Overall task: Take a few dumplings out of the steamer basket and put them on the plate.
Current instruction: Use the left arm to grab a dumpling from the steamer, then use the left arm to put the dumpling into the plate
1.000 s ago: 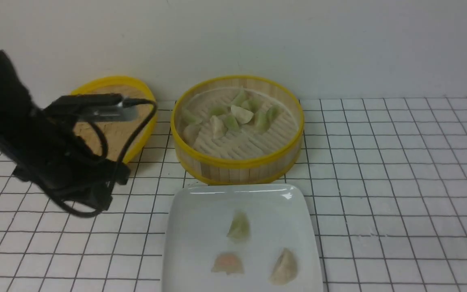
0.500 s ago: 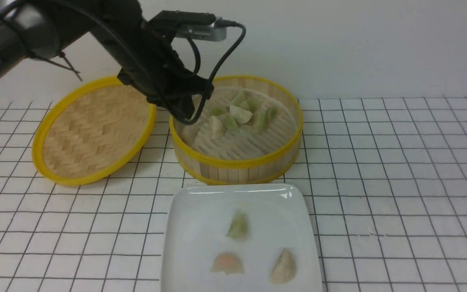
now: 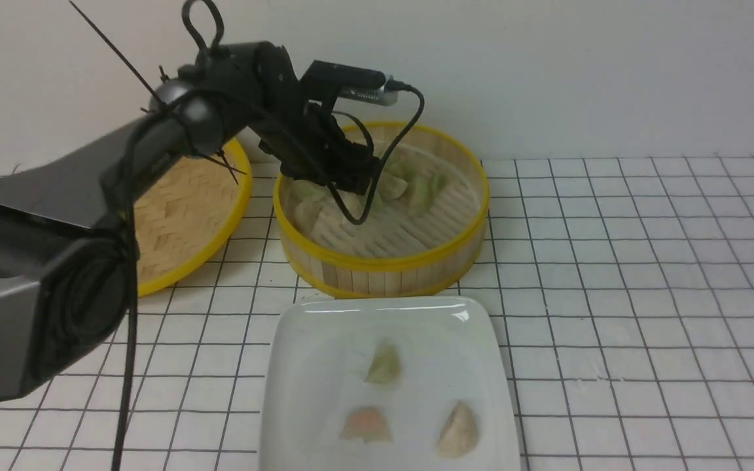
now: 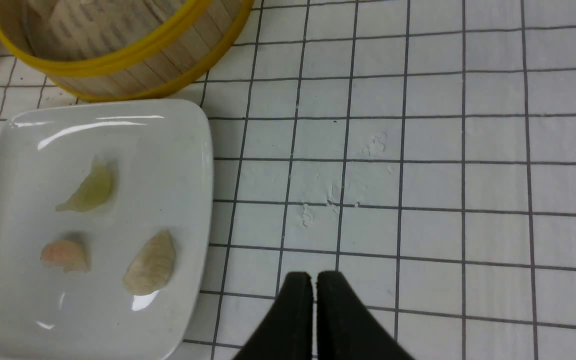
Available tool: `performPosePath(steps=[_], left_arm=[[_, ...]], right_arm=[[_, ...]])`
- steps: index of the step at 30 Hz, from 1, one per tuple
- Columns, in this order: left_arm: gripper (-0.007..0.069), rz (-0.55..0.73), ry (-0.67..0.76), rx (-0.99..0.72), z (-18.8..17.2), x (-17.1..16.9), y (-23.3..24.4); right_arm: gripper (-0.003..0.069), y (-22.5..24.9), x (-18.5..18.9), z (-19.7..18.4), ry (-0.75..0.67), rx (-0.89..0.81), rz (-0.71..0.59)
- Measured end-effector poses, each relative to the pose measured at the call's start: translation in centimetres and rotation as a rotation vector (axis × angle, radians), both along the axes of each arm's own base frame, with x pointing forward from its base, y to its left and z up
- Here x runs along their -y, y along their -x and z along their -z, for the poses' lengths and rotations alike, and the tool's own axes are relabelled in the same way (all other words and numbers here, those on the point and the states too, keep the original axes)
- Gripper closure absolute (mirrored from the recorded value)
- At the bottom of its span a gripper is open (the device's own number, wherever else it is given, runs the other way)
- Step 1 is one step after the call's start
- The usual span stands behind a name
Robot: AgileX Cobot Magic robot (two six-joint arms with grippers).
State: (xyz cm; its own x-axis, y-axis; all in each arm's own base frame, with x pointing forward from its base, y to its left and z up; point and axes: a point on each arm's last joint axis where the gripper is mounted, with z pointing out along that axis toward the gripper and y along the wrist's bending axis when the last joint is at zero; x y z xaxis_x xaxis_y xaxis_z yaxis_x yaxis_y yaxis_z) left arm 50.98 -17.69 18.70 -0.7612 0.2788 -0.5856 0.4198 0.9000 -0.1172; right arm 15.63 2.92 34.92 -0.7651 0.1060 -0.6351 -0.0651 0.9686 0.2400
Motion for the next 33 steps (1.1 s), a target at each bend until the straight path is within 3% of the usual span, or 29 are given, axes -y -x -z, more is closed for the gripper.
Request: performPosePath(steps=[6, 12, 14, 18, 26, 33], left_arm=[[0.0201, 0.004, -0.032, -0.018, 2.6, 0.1, -0.6], [0.0384, 0.029, -0.069, -0.02, 2.5, 0.6, -0.3], [0.0383, 0.047, -0.093, -0.038, 1.8, 0.7, 0.0], [0.0383, 0.067, -0.114, -0.05, -1.5, 0.5, 0.5], [0.0383, 0.071, -0.063, -0.005, -13.8, -0.5, 4.6], [0.0383, 0.056, 0.044, -0.104, -18.1, -1.1, 12.0]], right_arm=[[0.0656, 0.0, 0.0, 0.0, 0.0, 0.002, -0.003], [0.0656, 0.0, 0.0, 0.0, -0.001, 0.004, -0.003], [0.0656, 0.0, 0.0, 0.0, -0.001, 0.003, -0.004], [0.0656, 0.0, -0.1, 0.0, -0.006, -0.006, -0.006], [0.0656, 0.2, -0.2, 0.2, -0.016, -0.033, -0.013], [0.0656, 0.5, -0.2, 0.4, -0.012, -0.066, -0.022]])
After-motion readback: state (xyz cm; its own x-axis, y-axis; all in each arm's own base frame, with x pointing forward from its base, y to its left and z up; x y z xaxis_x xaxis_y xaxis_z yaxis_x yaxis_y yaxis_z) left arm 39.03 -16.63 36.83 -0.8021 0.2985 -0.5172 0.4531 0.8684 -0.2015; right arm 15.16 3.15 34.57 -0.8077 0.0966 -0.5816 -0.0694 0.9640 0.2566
